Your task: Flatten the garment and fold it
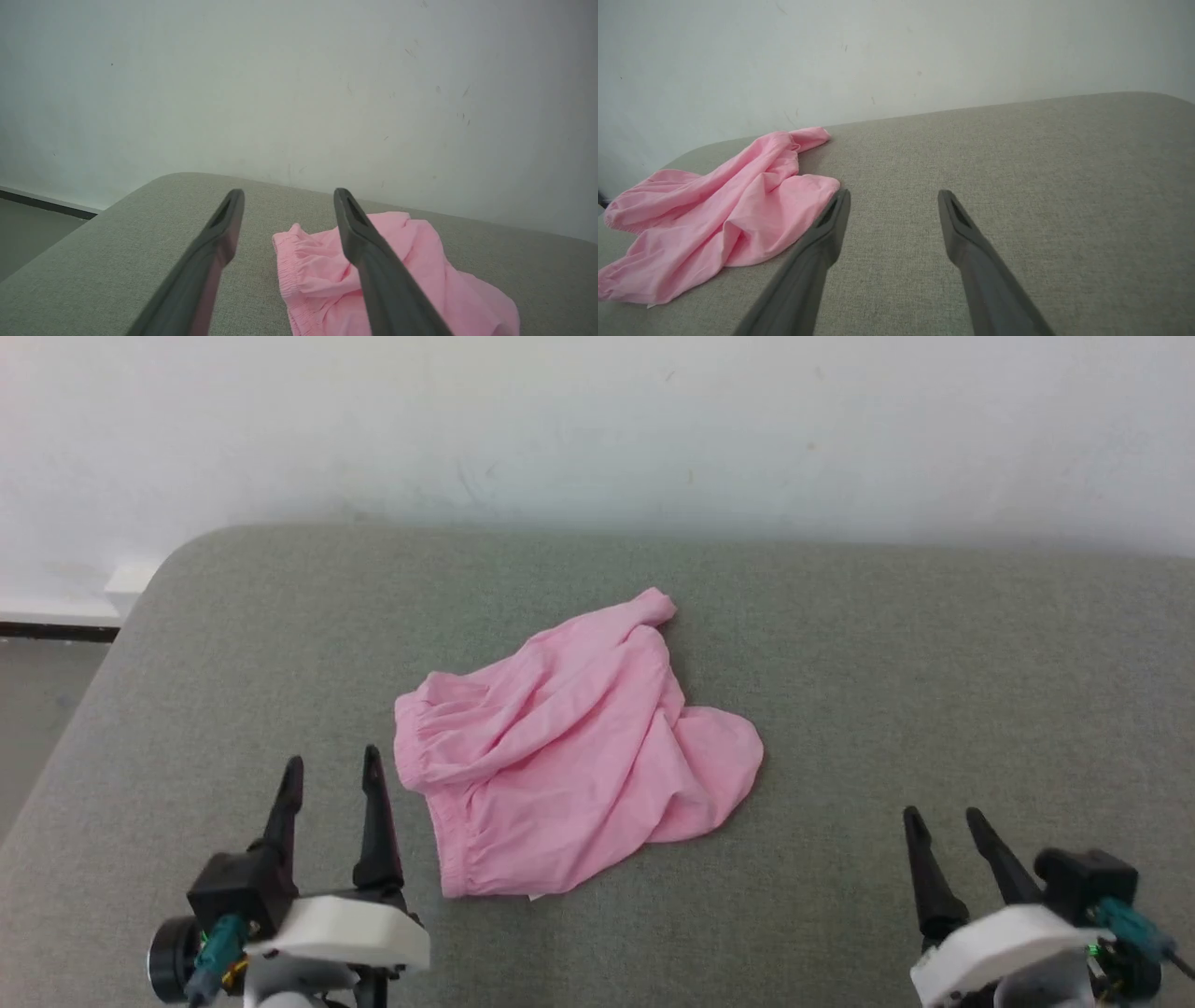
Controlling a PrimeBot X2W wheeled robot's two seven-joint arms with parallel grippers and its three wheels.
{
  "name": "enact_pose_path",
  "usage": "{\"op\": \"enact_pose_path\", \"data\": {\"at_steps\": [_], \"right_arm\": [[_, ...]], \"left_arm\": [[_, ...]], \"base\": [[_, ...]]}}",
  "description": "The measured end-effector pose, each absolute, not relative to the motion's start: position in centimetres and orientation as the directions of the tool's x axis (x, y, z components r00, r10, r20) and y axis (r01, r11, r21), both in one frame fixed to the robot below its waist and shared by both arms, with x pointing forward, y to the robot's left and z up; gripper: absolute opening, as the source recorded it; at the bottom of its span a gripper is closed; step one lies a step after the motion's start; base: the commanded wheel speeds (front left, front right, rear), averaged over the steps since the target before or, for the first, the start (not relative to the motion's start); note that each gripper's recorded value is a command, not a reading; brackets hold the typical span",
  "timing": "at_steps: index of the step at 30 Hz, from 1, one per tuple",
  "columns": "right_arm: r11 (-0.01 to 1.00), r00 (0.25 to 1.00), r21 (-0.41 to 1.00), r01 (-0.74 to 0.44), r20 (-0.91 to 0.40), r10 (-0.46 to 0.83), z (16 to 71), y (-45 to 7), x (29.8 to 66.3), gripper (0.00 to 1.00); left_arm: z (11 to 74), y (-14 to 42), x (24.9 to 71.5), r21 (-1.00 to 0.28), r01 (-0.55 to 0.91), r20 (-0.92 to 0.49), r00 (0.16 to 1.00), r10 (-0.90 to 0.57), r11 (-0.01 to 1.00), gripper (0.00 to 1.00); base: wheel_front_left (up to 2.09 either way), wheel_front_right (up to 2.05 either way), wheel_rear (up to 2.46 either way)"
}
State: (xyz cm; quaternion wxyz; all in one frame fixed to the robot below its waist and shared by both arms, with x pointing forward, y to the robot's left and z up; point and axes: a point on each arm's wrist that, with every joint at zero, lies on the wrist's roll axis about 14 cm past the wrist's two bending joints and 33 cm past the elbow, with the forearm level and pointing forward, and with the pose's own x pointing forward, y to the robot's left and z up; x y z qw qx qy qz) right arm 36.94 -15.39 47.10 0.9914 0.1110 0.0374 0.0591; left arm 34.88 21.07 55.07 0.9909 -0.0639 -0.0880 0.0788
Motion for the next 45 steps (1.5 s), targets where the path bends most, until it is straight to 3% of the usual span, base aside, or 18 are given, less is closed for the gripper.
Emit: {"op": "enact_pose_path", "data": {"at_steps": [10,14,17,20,27,30,31,32,33,39,45], "right_arm": [[0.951,0.928,0.090,-0.297,-0.209,0.310,49.6,-9.2,44.2,1.00],[0.921,0.842,0.008,-0.390,-0.401,0.360,47.1,-6.2,46.0,1.00],[0.893,0.748,-0.057,-0.447,-0.571,0.339,44.2,-5.1,46.5,1.00],[0.864,0.688,-0.120,-0.489,-0.661,0.298,42.7,-4.7,47.4,1.00],[0.806,0.549,-0.143,-0.575,-0.797,0.250,38.3,-3.5,46.6,1.00],[0.787,0.537,-0.146,-0.600,-0.803,0.260,38.1,-2.6,47.2,1.00],[0.786,0.530,-0.140,-0.602,-0.806,0.262,37.9,-2.5,47.3,0.76],[0.788,0.528,-0.131,-0.602,-0.805,0.270,37.8,-2.4,47.5,0.28],[0.787,0.530,-0.124,-0.604,-0.800,0.281,37.9,-2.1,47.6,0.00],[0.832,0.590,-0.026,-0.555,-0.717,0.371,39.3,-2.1,48.2,0.00],[0.914,0.776,0.070,-0.399,-0.506,0.377,44.9,-6.8,50.3,0.00]], "left_arm": [[53.3,20.6,35.3,-0.158,-0.158,0.129,0.975,0.179,0.975,1.00],[52.2,20.6,35.7,-0.148,-0.165,0.099,0.979,0.180,0.975,1.00],[52.1,20.7,36.3,-0.141,-0.168,0.101,0.978,0.183,0.976,1.00],[52.0,20.7,36.8,-0.148,-0.173,0.098,0.977,0.189,0.974,1.00],[51.3,21.7,36.7,-0.131,-0.208,0.079,0.972,0.220,0.969,1.00],[50.8,22.2,36.6,-0.126,-0.227,0.063,0.970,0.236,0.966,1.00],[50.7,22.4,36.5,-0.125,-0.233,0.058,0.969,0.241,0.965,1.00],[50.5,22.6,36.5,-0.123,-0.240,0.053,0.967,0.247,0.963,1.00],[50.4,22.7,36.5,-0.123,-0.245,0.050,0.966,0.253,0.962,1.00],[50.5,22.4,36.8,-0.131,-0.229,0.055,0.970,0.237,0.965,1.00],[51.6,21.3,37.0,-0.149,-0.184,0.090,0.976,0.198,0.972,1.00]], "base": [[0.00,0.00,0.00],[0.00,0.00,0.00],[0.00,0.00,0.00],[0.00,0.00,0.00],[0.00,0.00,0.00],[0.00,0.00,0.00],[0.00,0.00,0.00],[0.00,0.00,0.00],[0.00,0.00,0.00],[0.00,0.00,0.00],[0.00,0.00,0.00]]}}
